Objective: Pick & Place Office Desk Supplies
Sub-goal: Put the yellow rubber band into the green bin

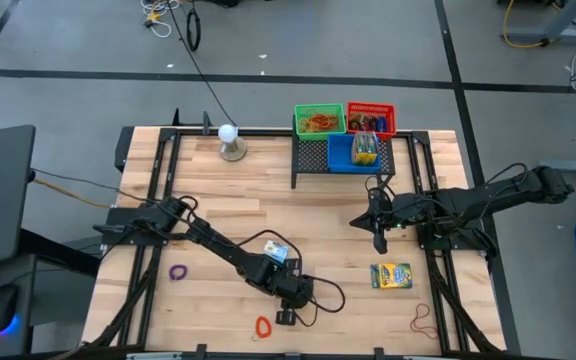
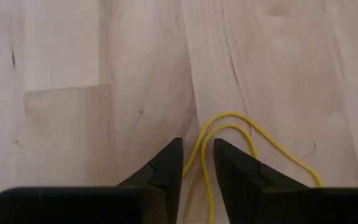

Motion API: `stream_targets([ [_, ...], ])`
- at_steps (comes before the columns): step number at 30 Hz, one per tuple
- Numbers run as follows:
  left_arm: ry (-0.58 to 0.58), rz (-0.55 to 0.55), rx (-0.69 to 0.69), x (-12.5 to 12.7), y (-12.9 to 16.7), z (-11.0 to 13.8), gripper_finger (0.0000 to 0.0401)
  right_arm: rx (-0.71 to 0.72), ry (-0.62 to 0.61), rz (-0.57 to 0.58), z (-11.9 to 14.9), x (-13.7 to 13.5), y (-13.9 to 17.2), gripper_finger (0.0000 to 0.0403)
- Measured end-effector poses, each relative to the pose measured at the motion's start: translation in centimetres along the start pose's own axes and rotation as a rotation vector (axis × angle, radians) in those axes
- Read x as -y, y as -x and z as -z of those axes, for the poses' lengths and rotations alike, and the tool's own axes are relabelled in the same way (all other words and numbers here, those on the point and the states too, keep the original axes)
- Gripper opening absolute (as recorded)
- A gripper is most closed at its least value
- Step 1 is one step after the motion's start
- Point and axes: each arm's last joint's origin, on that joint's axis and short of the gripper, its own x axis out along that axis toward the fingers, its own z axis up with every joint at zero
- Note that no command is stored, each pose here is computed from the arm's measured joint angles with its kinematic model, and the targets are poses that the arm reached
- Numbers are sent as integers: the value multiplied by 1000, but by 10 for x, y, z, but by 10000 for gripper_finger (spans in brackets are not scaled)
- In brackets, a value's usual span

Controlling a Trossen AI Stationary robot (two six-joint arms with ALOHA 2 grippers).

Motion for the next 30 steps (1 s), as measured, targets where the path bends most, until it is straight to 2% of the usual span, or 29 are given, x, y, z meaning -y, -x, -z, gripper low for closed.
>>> stream_targets([
  [9,18,-2,-3,0,-1,0,9,8,16,-2,-1,0,0,11],
  [18,89,6,13,-7,6,-6,4,49,-8,-14,-5,-1,0,11],
  [23,153,-49,94,-16,37,-22,3,98,-15,-28,-10,-3,1,11],
  [30,182,-178,143,-26,103,-35,3,179,-53,-1,-17,-3,1,11],
])
